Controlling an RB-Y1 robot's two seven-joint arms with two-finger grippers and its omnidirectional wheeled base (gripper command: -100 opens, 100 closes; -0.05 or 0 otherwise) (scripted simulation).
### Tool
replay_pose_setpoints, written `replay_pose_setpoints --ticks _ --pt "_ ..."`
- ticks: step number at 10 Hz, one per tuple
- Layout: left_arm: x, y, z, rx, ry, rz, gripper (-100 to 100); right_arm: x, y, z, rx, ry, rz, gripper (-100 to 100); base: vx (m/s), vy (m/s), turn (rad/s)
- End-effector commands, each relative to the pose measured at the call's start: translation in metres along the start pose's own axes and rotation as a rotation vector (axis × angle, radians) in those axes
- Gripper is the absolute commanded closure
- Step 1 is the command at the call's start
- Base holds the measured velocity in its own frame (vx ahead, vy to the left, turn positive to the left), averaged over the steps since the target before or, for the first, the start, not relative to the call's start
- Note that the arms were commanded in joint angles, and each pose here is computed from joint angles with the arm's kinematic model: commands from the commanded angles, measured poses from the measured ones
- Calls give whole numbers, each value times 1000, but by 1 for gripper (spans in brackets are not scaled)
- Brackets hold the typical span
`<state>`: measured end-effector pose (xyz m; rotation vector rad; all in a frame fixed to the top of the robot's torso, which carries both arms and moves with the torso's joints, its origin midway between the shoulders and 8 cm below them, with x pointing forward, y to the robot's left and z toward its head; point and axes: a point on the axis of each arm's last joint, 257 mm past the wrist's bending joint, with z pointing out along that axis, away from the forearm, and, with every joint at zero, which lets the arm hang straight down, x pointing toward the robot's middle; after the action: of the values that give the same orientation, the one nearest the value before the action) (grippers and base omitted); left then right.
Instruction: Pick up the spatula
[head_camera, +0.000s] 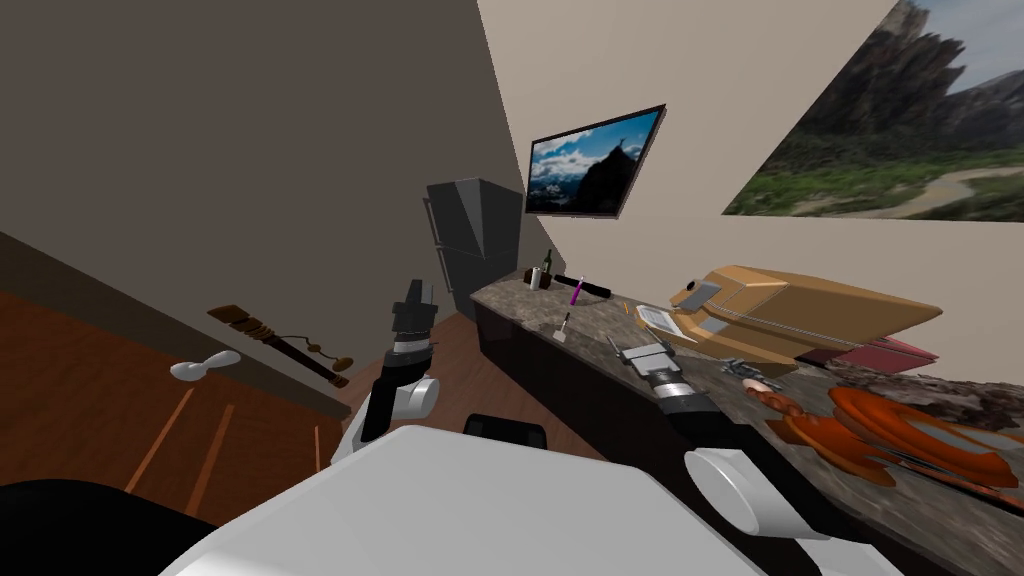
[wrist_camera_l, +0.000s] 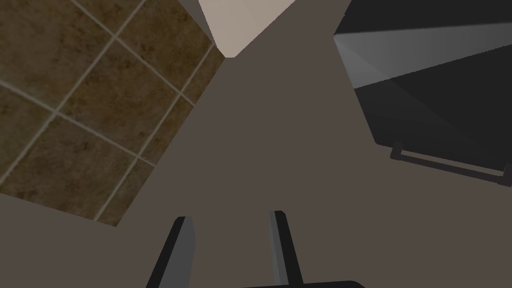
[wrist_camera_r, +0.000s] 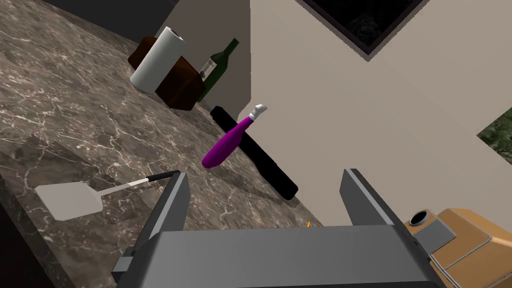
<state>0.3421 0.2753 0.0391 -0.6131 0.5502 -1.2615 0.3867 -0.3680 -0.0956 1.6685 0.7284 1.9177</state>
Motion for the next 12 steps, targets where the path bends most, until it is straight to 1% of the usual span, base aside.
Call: replay_pose_setpoints --ticks 1,2,3,4,5,6,7,8,9,10,11,12 --pt "0 0 0 0 0 0 0 -10 -2 -2 28 -26 63 -100 20 59 26" --pt "0 0 0 0 0 0 0 -10 -2 -2 28 -26 73 -100 4 25 -10" --pt "0 0 0 0 0 0 0 -29 -7 -3 74 -79 119 -100 19 48 79" --pt "0 0 0 0 0 0 0 -29 -7 -3 74 -80 148 -100 28 49 32" --pt "0 0 0 0 0 0 0 -49 -12 -7 112 -139 181 -100 38 76 63" --pt "0 0 0 0 0 0 0 -48 -12 -6 116 -140 215 -100 35 61 31" --pt "0 0 0 0 0 0 0 -48 -12 -6 115 -141 230 -100 20 24 -6" --pt "0 0 0 0 0 0 0 -68 -17 -10 154 -203 271 -100 39 53 83" --pt "0 0 0 0 0 0 0 -68 -17 -10 151 -206 305 -100 47 51 36" --pt "0 0 0 0 0 0 0 -88 -20 -16 185 -272 337 -100 59 76 62" --pt "0 0 0 0 0 0 0 -88 -20 -16 183 -276 372 -100 54 71 40" --pt "0 0 0 0 0 0 0 -88 -20 -16 182 -276 378 -100 23 29 -5"
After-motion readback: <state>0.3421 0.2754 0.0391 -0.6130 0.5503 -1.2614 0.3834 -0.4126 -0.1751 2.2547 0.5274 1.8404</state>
